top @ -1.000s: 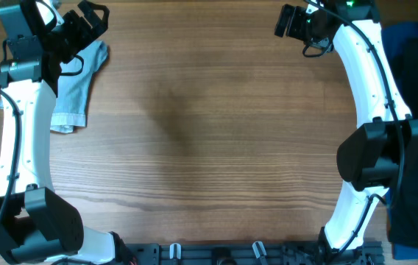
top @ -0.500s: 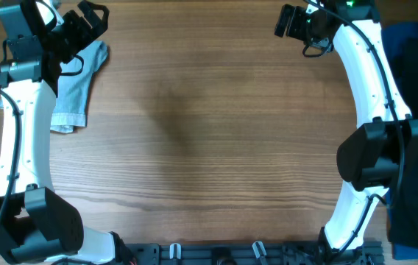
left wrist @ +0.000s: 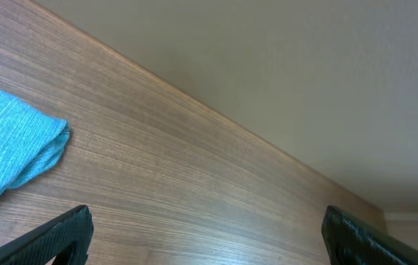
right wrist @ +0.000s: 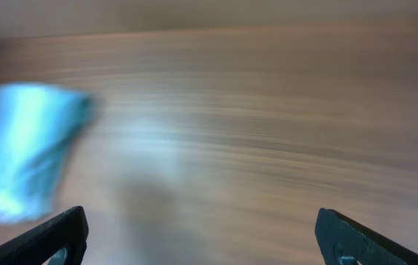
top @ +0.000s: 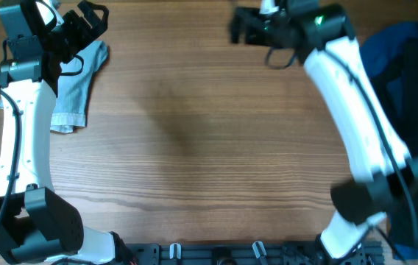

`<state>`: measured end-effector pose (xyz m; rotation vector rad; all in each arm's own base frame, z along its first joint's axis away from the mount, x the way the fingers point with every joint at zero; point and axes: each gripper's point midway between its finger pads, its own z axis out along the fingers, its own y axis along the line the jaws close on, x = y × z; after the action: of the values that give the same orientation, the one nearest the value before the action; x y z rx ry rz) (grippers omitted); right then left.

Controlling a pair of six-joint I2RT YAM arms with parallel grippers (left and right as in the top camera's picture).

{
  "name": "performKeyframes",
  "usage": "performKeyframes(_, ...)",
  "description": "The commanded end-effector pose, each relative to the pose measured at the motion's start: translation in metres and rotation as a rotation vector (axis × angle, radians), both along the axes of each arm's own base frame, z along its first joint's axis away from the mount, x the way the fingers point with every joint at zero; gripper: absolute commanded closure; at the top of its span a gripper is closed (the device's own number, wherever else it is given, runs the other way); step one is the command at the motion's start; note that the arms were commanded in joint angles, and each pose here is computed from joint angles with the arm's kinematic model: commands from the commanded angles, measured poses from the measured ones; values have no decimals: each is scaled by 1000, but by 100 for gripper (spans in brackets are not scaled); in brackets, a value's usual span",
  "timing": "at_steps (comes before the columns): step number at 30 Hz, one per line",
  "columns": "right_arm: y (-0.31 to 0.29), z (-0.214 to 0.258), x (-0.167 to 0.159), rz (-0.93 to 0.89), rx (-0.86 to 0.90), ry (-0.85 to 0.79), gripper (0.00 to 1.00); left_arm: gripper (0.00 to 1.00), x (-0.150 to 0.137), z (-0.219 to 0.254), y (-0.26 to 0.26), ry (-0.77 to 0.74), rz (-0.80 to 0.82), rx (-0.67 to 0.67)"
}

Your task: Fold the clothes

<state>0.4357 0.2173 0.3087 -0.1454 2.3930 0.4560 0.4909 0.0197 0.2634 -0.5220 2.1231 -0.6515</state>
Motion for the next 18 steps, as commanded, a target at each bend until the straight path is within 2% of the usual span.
performKeyframes(1, 16, 104, -69, 94, 37, -263, 0, 0, 1, -4, 3, 5, 8, 8)
performKeyframes(5, -18, 188, -141, 131, 36, -515, 0, 0, 1, -4, 3, 5, 8, 8)
performKeyframes(8, -64, 218, -179, 78, 67, -589, 0, 0, 1, -4, 3, 5, 8, 8)
performKeyframes(13, -132, 213, -222, -59, 34, -605, 0, 0, 1, -4, 3, 5, 8, 8)
performKeyframes(18, -173, 161, -254, -176, -8, -586, 0, 0, 1, -4, 3, 5, 8, 8)
